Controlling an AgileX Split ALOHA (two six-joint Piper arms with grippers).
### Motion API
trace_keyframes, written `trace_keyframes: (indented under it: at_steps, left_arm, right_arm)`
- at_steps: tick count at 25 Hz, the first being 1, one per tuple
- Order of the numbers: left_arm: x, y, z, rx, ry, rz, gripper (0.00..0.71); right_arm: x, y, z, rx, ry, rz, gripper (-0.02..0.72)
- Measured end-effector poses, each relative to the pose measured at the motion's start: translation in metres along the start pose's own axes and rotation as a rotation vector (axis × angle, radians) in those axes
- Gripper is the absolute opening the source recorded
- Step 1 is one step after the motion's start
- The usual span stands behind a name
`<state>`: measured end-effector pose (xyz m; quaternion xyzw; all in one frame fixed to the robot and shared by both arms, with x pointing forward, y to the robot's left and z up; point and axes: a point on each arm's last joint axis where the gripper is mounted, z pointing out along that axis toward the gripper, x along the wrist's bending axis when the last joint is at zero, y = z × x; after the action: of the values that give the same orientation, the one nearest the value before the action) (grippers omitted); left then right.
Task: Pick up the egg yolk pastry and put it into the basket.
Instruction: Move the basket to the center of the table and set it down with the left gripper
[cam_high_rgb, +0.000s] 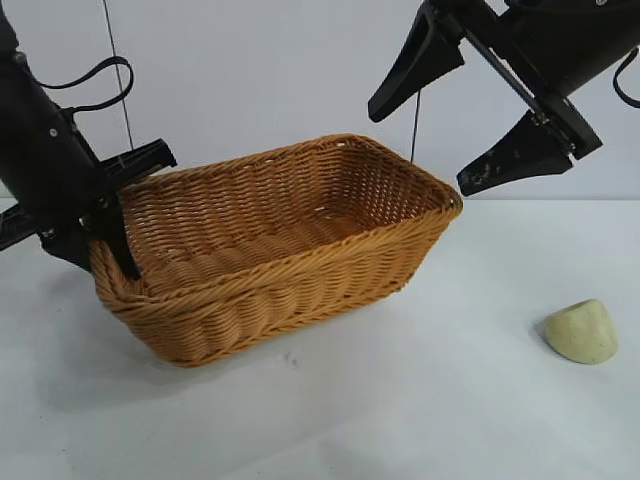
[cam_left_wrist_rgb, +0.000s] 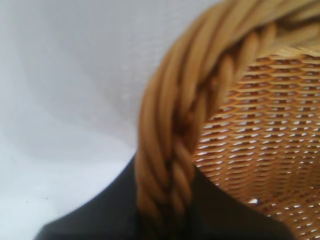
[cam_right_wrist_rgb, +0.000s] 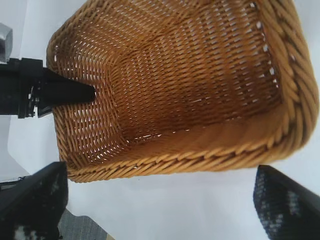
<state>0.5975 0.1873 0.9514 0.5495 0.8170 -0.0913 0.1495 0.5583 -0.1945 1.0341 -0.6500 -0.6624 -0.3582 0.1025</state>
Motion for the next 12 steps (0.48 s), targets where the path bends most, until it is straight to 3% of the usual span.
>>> trace_keyframes:
  at_steps: [6, 12]
  left_arm:
    - [-0.018, 0.019, -0.013, 0.014, 0.024, 0.213, 0.141]
    - [-0.030, 0.025, -0.007, 0.065, 0.029, 0.300, 0.141]
  right_arm:
    - [0.000, 0.000, 0.000, 0.004, 0.001, 0.000, 0.695]
    - [0.000, 0.000, 0.000, 0.005, 0.000, -0.002, 0.695]
